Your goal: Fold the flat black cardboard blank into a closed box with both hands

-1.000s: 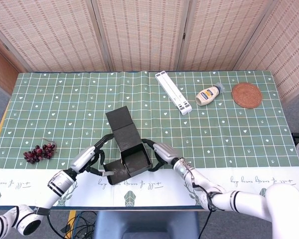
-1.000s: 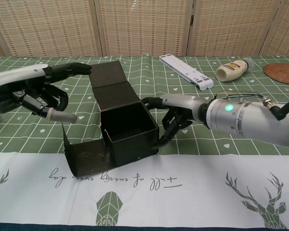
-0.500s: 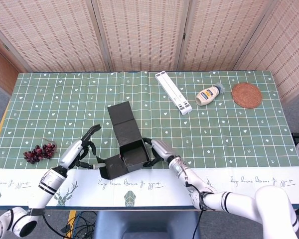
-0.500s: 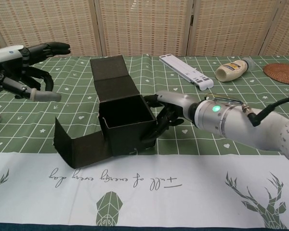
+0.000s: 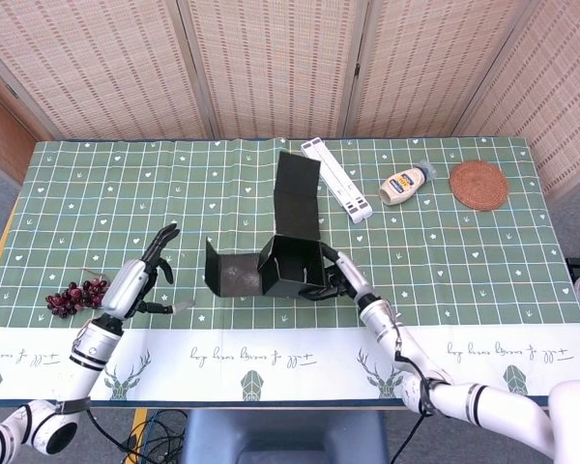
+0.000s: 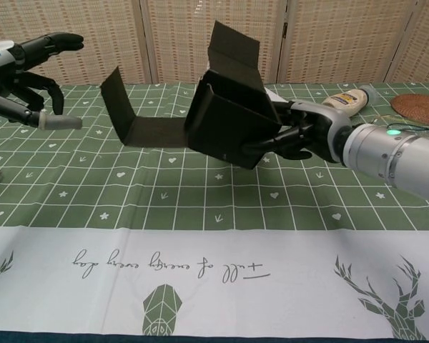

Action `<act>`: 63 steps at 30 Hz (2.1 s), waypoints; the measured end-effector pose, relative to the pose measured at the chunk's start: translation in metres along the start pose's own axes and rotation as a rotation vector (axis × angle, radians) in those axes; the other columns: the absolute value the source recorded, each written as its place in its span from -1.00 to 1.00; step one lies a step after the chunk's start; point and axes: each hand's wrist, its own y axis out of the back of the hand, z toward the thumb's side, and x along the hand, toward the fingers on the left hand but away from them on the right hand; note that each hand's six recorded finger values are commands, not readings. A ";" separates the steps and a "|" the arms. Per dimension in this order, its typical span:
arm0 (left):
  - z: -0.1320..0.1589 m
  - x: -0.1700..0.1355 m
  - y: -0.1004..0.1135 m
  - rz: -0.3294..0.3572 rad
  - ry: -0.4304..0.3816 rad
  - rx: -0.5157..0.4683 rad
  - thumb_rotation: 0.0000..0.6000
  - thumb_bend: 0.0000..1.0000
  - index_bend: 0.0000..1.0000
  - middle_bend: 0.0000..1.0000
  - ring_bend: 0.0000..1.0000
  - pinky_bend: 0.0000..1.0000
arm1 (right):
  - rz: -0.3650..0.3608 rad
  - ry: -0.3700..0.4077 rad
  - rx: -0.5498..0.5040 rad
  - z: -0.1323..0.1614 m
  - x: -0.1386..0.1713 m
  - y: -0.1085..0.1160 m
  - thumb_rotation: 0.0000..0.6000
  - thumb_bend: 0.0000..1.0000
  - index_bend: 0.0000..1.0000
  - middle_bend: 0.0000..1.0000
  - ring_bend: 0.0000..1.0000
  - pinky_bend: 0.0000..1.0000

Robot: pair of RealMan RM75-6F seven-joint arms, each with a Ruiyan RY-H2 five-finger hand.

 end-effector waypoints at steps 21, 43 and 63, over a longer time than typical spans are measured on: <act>0.030 0.041 -0.035 0.116 -0.235 0.298 1.00 -0.85 -1.00 -1.00 0.10 0.75 | 0.054 0.040 -0.279 0.003 0.016 -0.001 1.00 -0.68 -0.25 -0.12 0.61 1.00; 0.072 0.064 -0.055 0.107 -0.404 0.360 1.00 -0.85 -1.00 -1.00 0.09 0.75 | 0.091 0.010 -0.115 -0.003 0.012 -0.027 1.00 -0.67 -0.25 -0.12 0.61 1.00; 0.065 0.071 -0.079 0.024 -0.476 0.538 1.00 -0.85 -0.47 -0.72 0.17 0.75 | 0.109 -0.030 0.087 -0.005 0.000 -0.046 1.00 -0.66 -0.24 -0.11 0.61 1.00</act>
